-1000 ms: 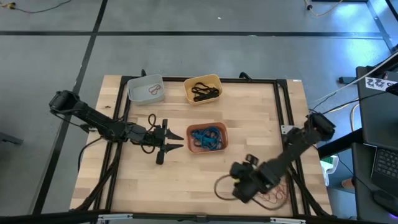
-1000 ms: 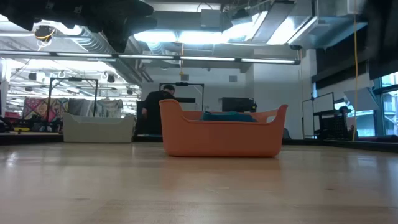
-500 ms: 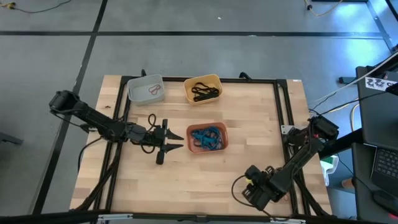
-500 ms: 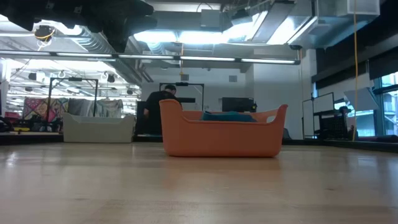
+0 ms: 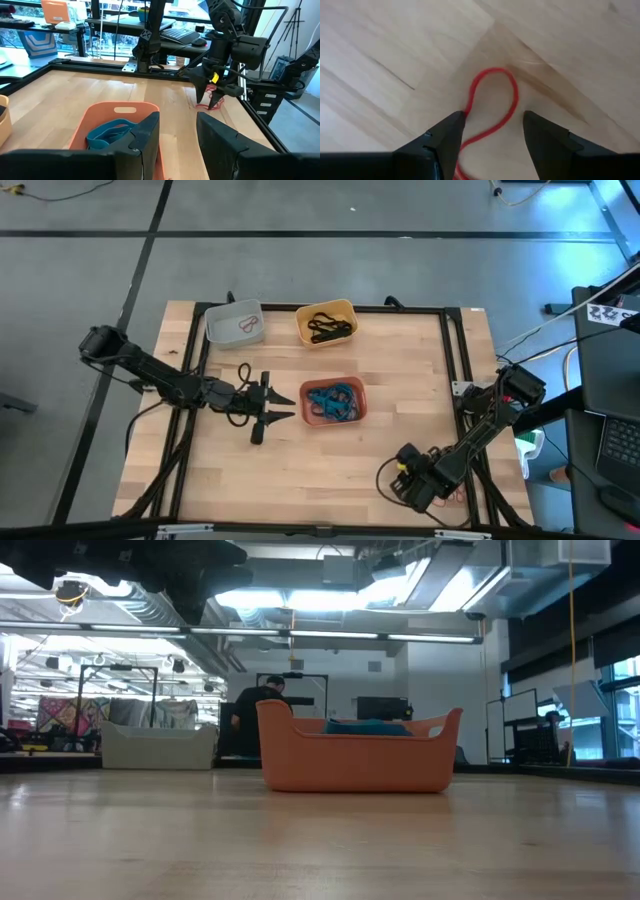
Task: Sort rubber bands into baskets
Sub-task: Put the red rubber band into the gray bin
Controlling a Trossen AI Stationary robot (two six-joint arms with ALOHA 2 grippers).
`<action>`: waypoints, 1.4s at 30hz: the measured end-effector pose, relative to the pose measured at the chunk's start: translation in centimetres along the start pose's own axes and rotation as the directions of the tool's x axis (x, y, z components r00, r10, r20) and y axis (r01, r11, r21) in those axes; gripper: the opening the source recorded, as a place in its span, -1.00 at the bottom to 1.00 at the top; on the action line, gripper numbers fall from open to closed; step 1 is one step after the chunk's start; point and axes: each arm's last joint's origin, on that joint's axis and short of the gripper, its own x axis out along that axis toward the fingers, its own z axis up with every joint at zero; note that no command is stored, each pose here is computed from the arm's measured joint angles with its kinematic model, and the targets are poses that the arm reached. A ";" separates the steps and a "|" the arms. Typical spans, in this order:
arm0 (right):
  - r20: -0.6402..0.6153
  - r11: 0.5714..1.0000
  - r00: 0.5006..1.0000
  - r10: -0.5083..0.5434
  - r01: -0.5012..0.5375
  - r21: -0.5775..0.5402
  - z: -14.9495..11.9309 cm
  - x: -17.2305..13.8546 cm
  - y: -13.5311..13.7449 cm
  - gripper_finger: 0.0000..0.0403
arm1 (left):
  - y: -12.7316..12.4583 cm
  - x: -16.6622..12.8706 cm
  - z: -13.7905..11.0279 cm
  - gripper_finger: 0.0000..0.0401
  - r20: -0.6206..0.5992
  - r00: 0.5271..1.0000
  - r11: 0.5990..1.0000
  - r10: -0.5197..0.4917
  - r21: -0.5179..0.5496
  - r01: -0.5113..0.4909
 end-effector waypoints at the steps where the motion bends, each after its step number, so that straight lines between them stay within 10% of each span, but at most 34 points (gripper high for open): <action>1: 0.003 1.000 1.000 0.007 -0.007 -0.007 0.0 0.0 0.1 0.04 | 0.0 0.0 0.0 -0.36 0.000 1.000 1.000 0.000 0.000 0.000; 17: 0.058 0.996 0.997 0.046 -0.041 -0.080 0.1 0.1 0.4 -0.95 | 0.0 0.0 0.0 -0.37 -0.001 1.000 1.000 0.000 0.007 0.000; 32: 0.344 0.937 0.906 0.245 -0.130 -0.326 0.9 -0.2 2.1 -0.99 | 0.0 0.0 0.0 -0.36 -0.002 1.000 1.000 0.000 -0.021 0.000; 42: 0.529 0.876 0.797 0.293 -0.001 -0.483 3.7 -0.5 3.3 -1.00 | 0.0 0.0 0.0 -0.37 -0.004 1.000 0.999 0.001 -0.042 -0.001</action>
